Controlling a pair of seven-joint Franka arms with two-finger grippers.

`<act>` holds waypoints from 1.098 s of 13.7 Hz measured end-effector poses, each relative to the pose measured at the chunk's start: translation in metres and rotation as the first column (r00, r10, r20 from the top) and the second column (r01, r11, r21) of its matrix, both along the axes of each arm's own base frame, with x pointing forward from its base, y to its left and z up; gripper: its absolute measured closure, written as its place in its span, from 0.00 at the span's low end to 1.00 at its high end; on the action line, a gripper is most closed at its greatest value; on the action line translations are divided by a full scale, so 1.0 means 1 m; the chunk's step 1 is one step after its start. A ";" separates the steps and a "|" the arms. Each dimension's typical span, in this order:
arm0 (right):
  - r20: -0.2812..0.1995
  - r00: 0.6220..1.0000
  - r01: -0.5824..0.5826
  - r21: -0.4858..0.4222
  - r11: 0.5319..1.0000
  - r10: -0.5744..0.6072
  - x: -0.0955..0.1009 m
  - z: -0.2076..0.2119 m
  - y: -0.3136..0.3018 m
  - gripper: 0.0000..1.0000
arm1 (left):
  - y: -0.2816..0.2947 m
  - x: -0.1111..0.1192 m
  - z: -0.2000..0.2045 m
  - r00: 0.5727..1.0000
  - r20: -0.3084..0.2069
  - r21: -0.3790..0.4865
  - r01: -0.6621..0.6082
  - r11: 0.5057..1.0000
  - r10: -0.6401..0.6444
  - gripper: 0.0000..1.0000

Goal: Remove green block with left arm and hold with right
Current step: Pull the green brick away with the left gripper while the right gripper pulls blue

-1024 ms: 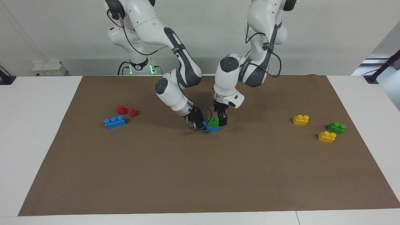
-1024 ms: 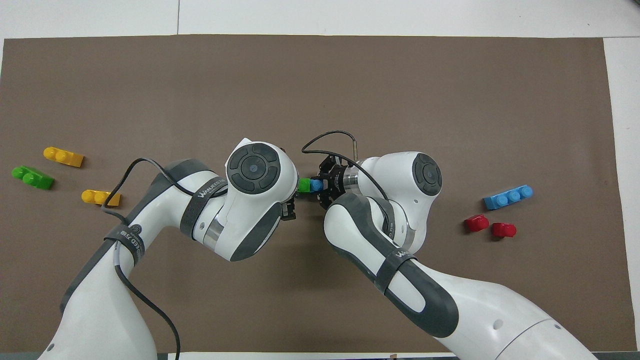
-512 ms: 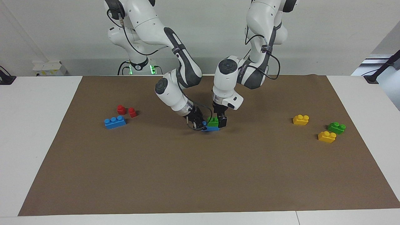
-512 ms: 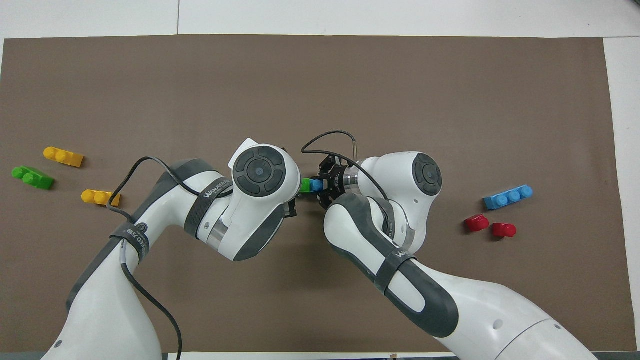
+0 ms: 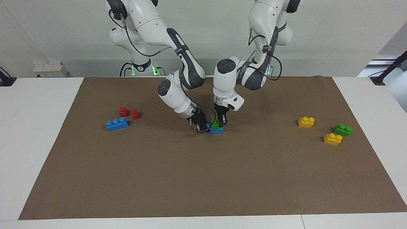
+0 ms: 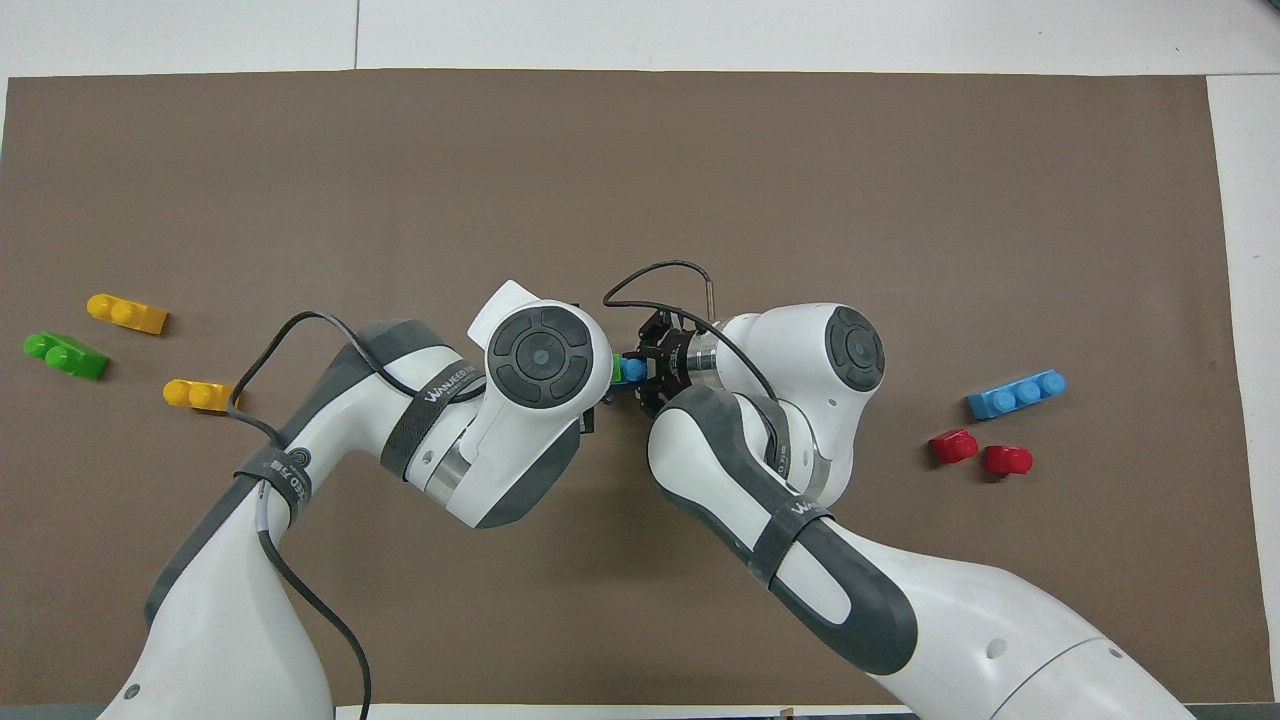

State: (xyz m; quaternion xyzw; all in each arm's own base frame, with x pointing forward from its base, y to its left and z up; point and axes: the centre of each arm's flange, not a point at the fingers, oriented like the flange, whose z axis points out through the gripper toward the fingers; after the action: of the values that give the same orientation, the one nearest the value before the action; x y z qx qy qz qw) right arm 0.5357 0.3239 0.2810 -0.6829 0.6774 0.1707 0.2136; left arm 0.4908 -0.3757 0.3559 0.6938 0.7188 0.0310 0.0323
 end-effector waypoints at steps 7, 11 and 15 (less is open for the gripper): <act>0.013 1.000 0.005 0.005 1.000 -0.005 0.004 0.005 0.001 0.66 | 0.017 0.002 0.055 0.999 0.038 0.006 -0.006 1.000 0.006 0.66; 0.011 1.000 0.013 0.013 1.000 -0.013 0.011 0.010 -0.006 0.66 | 0.061 0.011 0.103 0.999 0.052 0.032 0.009 0.999 -0.010 0.66; -0.042 0.999 -0.016 0.058 0.998 0.018 0.067 0.062 -0.063 0.66 | 0.128 0.043 0.108 0.996 0.043 0.061 0.077 0.995 -0.080 0.66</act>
State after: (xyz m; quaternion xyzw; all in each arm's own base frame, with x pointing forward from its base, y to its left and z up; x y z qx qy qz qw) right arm 0.6024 0.2609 0.3434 -0.6785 0.6707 0.2063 0.2173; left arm 0.5342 -0.2479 0.4641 0.7214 0.6887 0.0670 0.0291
